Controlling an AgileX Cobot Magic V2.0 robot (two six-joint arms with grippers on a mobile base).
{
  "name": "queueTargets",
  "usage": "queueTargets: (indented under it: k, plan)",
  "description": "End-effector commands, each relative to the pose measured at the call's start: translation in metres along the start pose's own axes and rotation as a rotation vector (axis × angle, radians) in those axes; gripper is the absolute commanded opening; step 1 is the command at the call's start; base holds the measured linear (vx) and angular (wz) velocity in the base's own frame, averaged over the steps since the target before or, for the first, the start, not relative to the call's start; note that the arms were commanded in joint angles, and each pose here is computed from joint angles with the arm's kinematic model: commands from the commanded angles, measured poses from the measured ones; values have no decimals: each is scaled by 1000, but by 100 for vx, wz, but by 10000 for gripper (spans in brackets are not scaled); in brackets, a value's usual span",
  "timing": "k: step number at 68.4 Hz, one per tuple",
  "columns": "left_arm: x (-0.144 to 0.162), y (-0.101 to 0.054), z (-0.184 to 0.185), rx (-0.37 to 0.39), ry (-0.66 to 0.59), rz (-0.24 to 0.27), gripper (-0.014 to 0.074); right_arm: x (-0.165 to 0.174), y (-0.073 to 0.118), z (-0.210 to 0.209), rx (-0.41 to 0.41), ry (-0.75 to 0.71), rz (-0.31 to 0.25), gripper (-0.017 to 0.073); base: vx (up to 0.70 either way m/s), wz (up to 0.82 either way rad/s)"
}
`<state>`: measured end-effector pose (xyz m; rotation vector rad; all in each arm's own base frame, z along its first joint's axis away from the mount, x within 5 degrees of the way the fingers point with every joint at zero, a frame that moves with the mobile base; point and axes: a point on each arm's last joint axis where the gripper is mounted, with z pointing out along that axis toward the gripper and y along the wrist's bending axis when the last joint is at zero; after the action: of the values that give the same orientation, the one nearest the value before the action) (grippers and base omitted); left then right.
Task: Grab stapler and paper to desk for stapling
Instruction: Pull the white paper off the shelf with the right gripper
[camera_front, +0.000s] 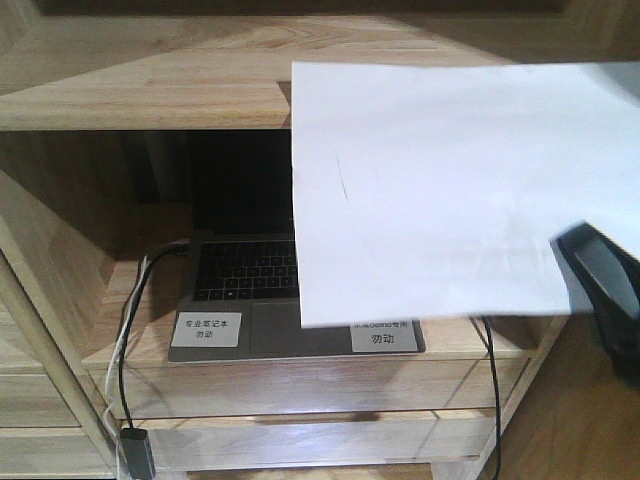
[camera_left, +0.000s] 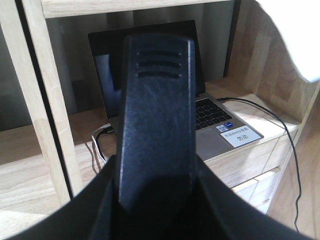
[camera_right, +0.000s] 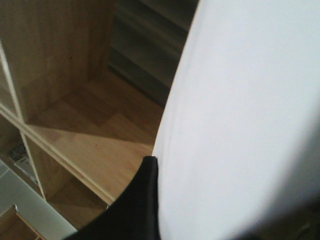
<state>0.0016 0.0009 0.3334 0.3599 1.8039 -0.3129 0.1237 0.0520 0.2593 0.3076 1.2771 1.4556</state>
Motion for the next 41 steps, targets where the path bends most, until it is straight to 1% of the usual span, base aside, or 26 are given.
queueTargets:
  k: [1, 17, 24, 30, 41]
  plan:
    - [-18, -1, -3, 13, -126, -6, -6, -1, 25, -11, -227, -48, -43, -4, 0, 0]
    - [-18, -1, -3, 13, -126, -6, -6, 12, 26, -36, -246, -54, -64, -4, 0, 0]
    - [-18, -1, -3, 13, -126, -6, -6, 18, 23, -44, -232, -53, -67, -4, 0, 0]
    - [-18, -1, -3, 13, -126, -6, -6, 20, 23, -47, -222, -50, -77, -4, 0, 0]
    - [-18, -1, -3, 13, -126, -6, -6, 20, 24, -48, -231, -52, -85, -4, 0, 0]
